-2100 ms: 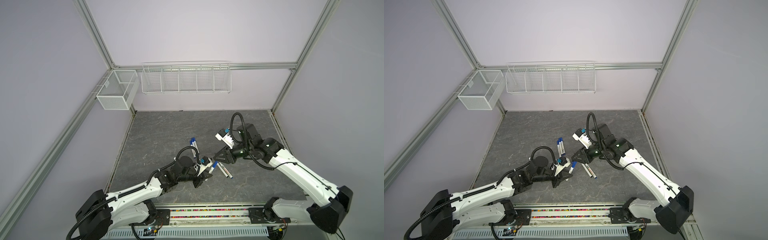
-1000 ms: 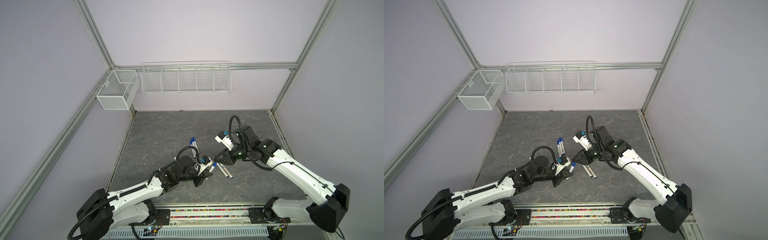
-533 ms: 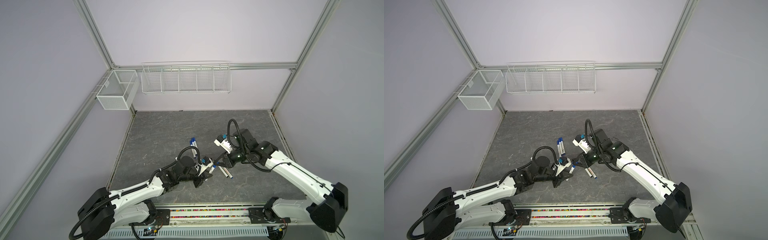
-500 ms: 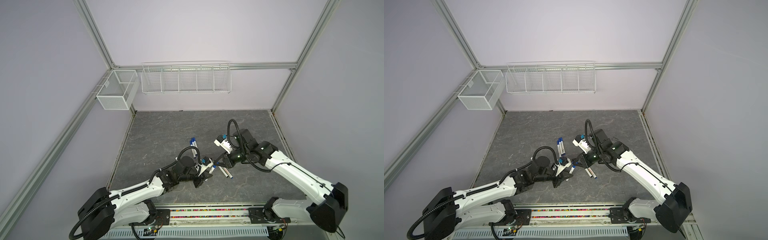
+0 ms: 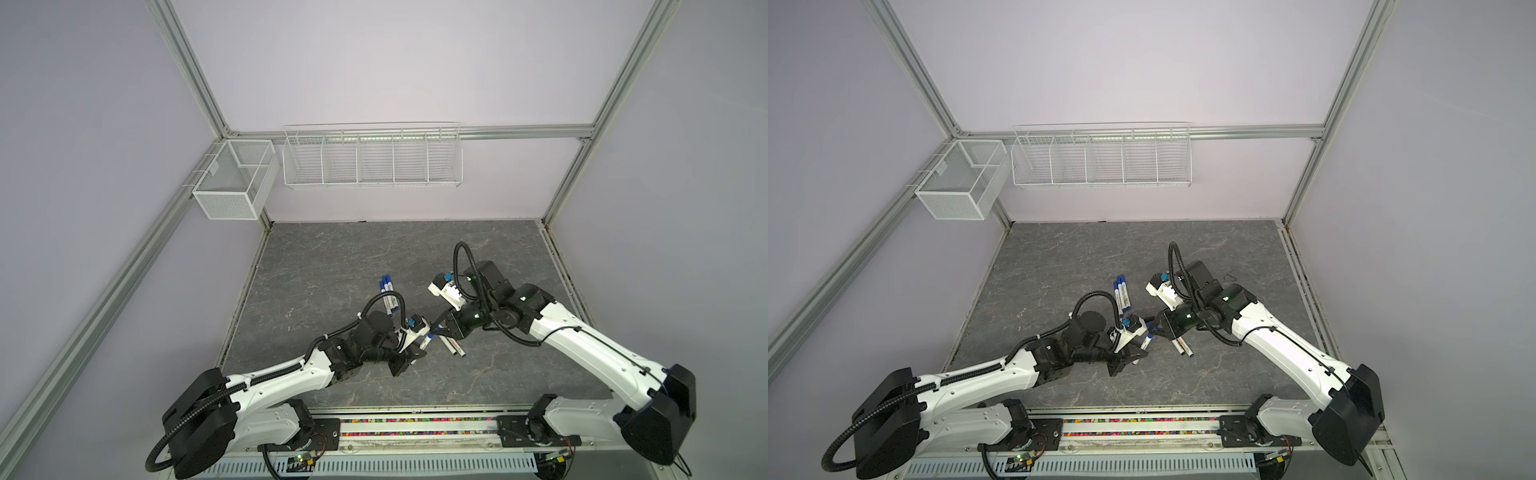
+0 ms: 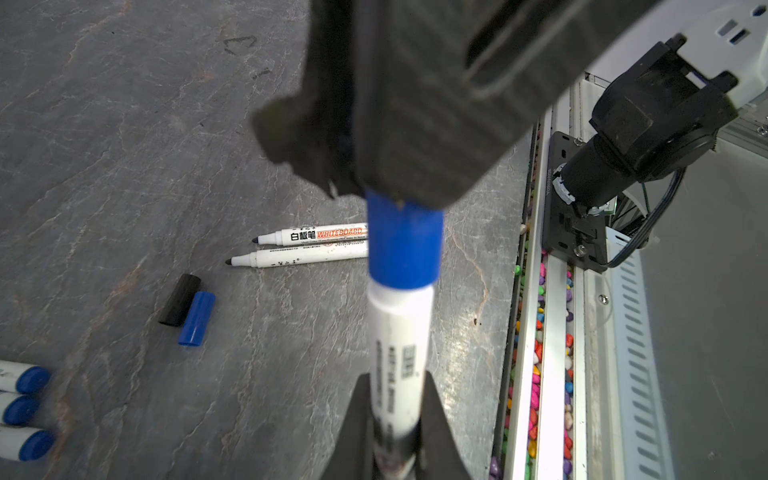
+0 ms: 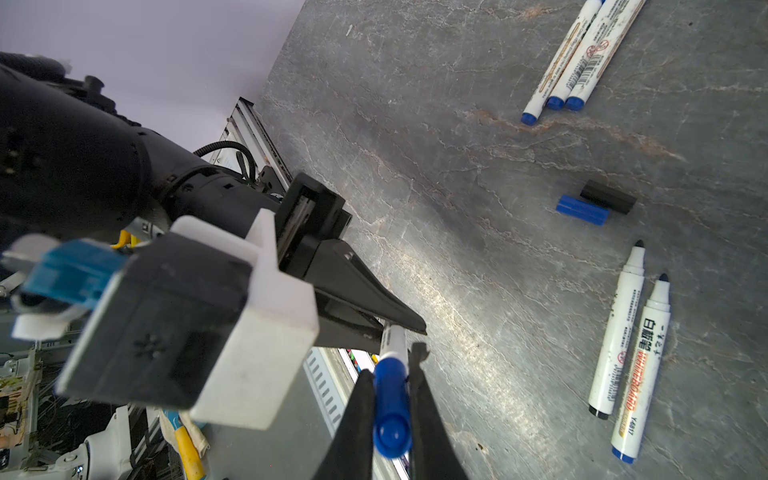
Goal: Insert the pens into the pen caps
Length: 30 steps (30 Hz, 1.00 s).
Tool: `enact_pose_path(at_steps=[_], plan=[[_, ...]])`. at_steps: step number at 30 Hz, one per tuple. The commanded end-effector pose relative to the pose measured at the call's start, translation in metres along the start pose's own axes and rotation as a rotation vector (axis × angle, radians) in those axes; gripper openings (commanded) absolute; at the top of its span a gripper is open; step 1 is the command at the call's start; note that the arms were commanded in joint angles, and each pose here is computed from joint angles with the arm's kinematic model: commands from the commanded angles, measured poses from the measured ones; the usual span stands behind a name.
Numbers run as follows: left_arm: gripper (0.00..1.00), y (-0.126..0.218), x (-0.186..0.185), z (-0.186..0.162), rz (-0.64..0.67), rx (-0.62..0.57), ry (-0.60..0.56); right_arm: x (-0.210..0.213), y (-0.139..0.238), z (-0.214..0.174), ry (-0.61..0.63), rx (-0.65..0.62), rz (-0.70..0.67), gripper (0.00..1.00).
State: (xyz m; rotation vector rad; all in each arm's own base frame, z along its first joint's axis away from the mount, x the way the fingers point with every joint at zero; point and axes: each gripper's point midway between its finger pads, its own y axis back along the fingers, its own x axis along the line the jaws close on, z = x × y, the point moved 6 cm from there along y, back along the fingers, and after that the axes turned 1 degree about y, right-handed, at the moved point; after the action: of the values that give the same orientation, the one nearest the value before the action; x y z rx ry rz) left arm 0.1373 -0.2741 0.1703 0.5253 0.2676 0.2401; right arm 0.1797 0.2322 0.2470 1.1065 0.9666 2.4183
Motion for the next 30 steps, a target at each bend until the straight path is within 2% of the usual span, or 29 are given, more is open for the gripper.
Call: enact_pose_path(at_steps=[1,8,17,23,28,30], plan=[[0.0,0.006,0.003,0.035,0.04,-0.111,-0.046,0.009,-0.007,-0.02,-0.05,0.129,0.071,0.07],[0.0,0.013,0.002,0.041,0.05,-0.134,-0.067,0.0,-0.017,-0.021,-0.096,0.183,0.049,0.07],[0.0,0.021,-0.003,0.056,0.035,-0.199,-0.08,-0.014,-0.029,-0.014,-0.194,0.168,0.042,0.07],[0.0,0.034,-0.007,0.079,0.031,-0.353,-0.068,-0.012,-0.037,-0.013,-0.223,0.143,0.121,0.07],[0.0,0.052,-0.003,0.108,0.088,-0.548,-0.001,-0.015,-0.052,-0.027,-0.253,0.196,0.125,0.07],[0.0,0.06,-0.002,0.116,0.111,-0.609,-0.011,-0.016,-0.054,-0.032,-0.261,0.21,0.128,0.07]])
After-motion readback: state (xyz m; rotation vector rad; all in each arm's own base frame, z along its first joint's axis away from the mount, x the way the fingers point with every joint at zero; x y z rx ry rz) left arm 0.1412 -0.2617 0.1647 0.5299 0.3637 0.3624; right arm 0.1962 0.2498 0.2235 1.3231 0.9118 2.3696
